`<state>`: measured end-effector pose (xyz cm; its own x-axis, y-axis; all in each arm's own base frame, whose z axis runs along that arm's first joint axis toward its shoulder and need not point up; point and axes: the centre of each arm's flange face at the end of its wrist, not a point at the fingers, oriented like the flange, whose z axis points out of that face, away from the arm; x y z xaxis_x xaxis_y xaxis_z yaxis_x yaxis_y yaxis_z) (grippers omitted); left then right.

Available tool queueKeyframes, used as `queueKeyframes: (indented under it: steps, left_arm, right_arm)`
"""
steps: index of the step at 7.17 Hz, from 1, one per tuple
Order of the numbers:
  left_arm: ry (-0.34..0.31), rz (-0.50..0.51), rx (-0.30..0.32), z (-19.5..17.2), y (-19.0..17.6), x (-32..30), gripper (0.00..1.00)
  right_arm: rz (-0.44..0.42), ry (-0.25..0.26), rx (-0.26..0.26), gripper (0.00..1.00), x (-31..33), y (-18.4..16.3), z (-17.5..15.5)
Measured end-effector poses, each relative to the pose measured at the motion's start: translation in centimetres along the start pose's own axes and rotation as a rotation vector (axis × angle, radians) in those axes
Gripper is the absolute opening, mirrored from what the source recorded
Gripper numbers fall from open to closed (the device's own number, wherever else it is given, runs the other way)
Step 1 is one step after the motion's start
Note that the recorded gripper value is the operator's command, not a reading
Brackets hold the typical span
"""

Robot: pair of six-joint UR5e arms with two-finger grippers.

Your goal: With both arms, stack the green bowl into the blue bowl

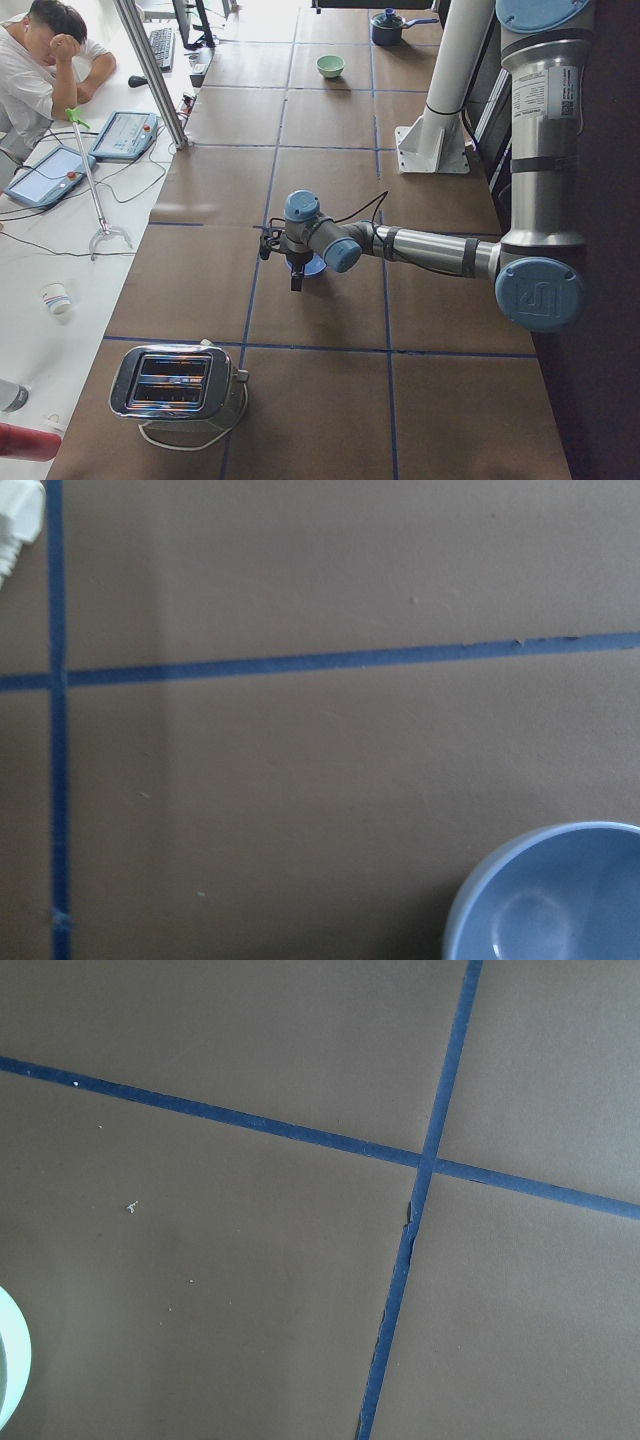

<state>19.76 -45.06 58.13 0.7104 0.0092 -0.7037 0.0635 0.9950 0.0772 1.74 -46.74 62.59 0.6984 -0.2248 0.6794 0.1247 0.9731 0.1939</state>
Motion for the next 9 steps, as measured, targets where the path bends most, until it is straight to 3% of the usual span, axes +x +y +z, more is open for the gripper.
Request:
queueKeyframes:
  steps: [1,2,4,6,9]
  left_arm:
    - [-0.008,-0.003,-0.005,1.0,0.6,1.0,0.39]
    - [-0.010,-0.007,-0.009,1.4,1.0,1.4,0.23]
    - [-0.014,-0.018,-0.018,1.9,1.2,1.3,0.19]
    - [-0.014,-0.021,-0.025,2.2,1.2,1.3,0.00]
    - [0.084,-0.033,-0.068,-0.1,0.8,4.9,0.00]
  right_arm:
    - [0.000,0.000,0.000,1.00,0.0,0.0,0.0]
    - [0.001,0.000,-0.001,1.00,0.0,0.1,0.1]
    - [0.004,0.000,-0.004,1.00,0.1,0.3,0.2]
    - [0.005,0.000,-0.005,1.00,0.2,0.4,0.2]
    - [0.004,0.000,-0.004,1.00,0.1,0.4,0.2]
